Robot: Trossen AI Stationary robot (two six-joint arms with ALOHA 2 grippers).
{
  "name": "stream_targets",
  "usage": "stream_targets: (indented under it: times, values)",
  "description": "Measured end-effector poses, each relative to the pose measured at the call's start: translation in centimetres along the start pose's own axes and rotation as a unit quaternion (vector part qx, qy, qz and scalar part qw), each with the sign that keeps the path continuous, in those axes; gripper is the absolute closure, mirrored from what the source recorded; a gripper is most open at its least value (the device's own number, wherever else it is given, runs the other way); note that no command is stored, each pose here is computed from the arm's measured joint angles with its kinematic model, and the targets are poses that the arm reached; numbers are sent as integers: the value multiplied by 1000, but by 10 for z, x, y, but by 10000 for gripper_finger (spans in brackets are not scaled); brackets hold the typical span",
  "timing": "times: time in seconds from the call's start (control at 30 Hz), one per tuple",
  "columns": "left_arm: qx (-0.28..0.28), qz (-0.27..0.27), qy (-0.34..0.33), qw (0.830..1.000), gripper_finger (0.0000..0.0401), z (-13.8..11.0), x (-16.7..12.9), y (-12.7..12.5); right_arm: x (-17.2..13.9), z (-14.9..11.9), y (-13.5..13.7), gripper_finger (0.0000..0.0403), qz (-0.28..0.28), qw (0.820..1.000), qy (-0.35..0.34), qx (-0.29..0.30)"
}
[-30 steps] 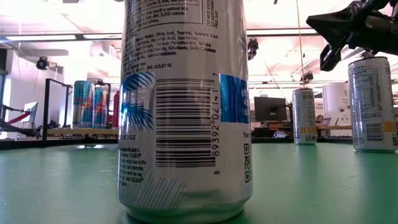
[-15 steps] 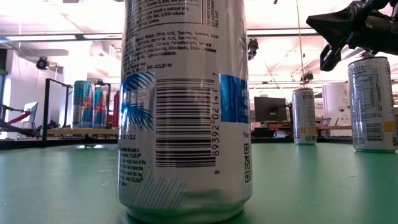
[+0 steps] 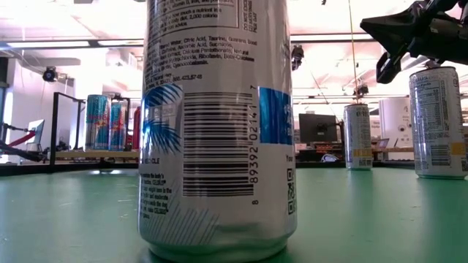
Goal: Place canned beverage on shelf
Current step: Move the white blue soda can to the top center of the table
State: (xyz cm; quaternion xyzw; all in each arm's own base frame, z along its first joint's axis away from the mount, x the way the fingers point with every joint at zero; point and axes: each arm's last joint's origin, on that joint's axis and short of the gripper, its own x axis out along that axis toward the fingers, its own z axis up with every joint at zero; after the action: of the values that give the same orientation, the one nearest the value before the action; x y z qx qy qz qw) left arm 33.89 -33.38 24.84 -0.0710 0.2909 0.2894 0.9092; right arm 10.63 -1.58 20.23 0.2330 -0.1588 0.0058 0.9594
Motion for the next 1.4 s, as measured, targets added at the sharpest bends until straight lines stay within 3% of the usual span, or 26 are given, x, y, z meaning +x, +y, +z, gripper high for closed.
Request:
stream_targets:
  times: [0.3,0.63,0.8,1.1,1.4]
  values:
    - [-16,-4,78,997,1,12,18,5,0,0,0,390,0,1000,0,0]
    - [-66,2,88,994,6,19,26,7,0,0,0,390,0,1000,0,0]
    - [-59,-4,86,995,42,19,27,5,0,0,0,390,0,1000,0,0]
    - [-40,-18,84,996,163,18,28,2,0,0,0,390,0,1000,0,0]
    - [-89,-3,81,993,168,22,34,5,0,0,0,390,0,1000,0,0]
